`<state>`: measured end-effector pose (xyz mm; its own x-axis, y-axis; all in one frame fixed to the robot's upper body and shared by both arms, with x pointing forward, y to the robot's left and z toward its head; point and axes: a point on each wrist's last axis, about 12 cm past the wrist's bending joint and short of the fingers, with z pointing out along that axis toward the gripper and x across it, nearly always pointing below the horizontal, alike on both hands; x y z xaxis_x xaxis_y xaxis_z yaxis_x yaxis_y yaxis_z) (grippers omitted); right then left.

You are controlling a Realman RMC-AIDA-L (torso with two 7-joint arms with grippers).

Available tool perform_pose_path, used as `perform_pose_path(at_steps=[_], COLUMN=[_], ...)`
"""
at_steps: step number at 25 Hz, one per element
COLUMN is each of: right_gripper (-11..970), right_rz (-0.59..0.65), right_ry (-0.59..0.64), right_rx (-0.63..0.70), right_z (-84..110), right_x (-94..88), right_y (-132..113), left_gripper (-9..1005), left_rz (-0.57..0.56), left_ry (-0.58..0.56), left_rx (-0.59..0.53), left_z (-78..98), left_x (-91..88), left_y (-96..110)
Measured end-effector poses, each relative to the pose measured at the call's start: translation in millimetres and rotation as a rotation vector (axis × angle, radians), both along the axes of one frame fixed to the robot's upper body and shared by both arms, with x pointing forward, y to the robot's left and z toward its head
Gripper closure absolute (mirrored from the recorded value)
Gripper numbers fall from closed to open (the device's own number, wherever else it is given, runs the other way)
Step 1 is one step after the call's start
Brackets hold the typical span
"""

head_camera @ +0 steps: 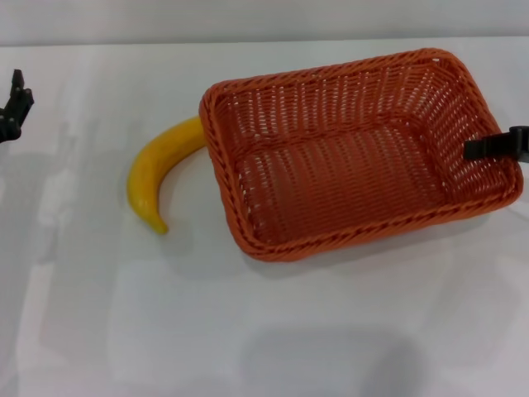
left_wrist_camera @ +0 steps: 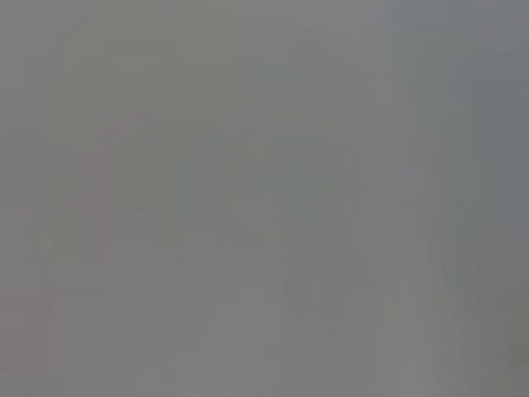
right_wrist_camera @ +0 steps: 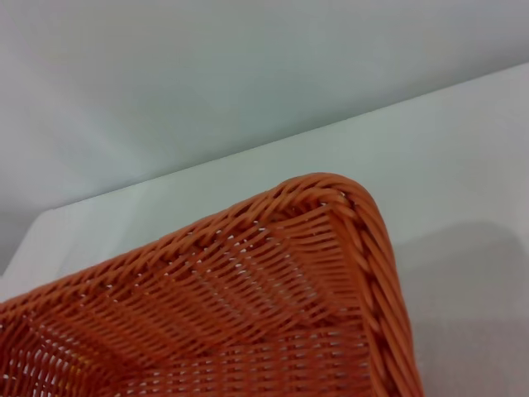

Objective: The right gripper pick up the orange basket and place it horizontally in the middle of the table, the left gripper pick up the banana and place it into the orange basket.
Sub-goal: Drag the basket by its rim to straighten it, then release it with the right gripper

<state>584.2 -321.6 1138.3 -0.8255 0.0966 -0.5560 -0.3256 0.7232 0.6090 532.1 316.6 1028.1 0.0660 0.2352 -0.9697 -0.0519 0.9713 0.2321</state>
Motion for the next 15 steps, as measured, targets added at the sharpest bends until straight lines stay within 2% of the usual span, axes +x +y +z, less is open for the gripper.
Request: perform_pose_path(at_steps=[15], right_gripper=[663], right_rz=[0.044], right_ry=[-0.045], right_rx=[0.033], right_z=[6.2], right_x=[1.1], right_y=[5.4], left_gripper=[135], left_rz=[-0.003], left_ry=[-0.001], left_rx=[0.001], left_z=[0.6], left_x=[1.4], left_y=[-0.7])
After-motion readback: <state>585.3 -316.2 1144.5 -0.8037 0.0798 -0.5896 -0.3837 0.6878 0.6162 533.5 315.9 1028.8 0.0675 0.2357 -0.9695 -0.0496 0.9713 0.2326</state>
